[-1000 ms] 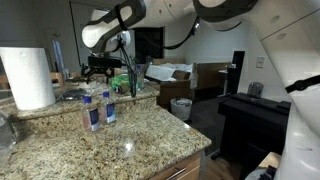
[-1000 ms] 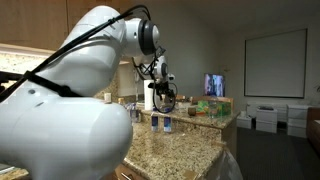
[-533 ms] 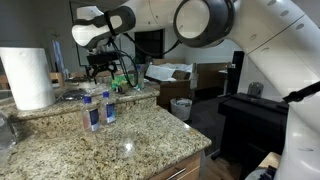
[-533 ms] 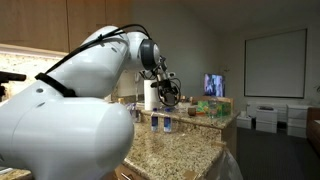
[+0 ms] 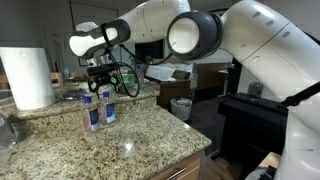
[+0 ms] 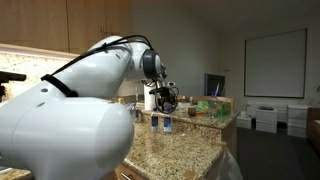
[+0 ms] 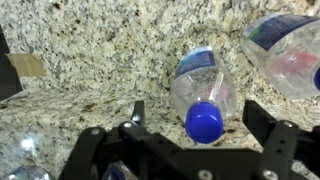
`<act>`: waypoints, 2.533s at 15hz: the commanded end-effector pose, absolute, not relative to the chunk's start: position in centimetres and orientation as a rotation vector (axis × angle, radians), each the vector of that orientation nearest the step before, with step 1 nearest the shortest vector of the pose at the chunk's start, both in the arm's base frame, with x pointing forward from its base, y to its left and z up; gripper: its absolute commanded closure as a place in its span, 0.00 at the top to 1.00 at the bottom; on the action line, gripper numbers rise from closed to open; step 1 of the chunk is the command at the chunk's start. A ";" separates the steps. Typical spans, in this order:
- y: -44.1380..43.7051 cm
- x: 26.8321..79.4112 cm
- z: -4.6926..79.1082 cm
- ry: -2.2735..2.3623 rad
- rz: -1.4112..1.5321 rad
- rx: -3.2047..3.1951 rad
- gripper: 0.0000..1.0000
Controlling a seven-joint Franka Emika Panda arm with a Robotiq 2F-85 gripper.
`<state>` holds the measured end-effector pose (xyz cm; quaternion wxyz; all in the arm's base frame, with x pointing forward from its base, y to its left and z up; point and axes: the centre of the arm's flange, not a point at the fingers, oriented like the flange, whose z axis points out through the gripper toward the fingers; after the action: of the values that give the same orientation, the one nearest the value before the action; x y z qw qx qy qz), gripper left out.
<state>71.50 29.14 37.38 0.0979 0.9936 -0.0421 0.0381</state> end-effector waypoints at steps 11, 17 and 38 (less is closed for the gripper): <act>22.2 72.9 40.9 -0.480 0.171 2.962 0.13; 18.8 73.0 42.3 -0.558 0.192 2.982 0.00; 21.8 62.6 44.5 -0.416 -0.167 3.127 1.00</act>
<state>64.32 20.26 45.76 0.0285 0.9840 -0.1619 -0.0692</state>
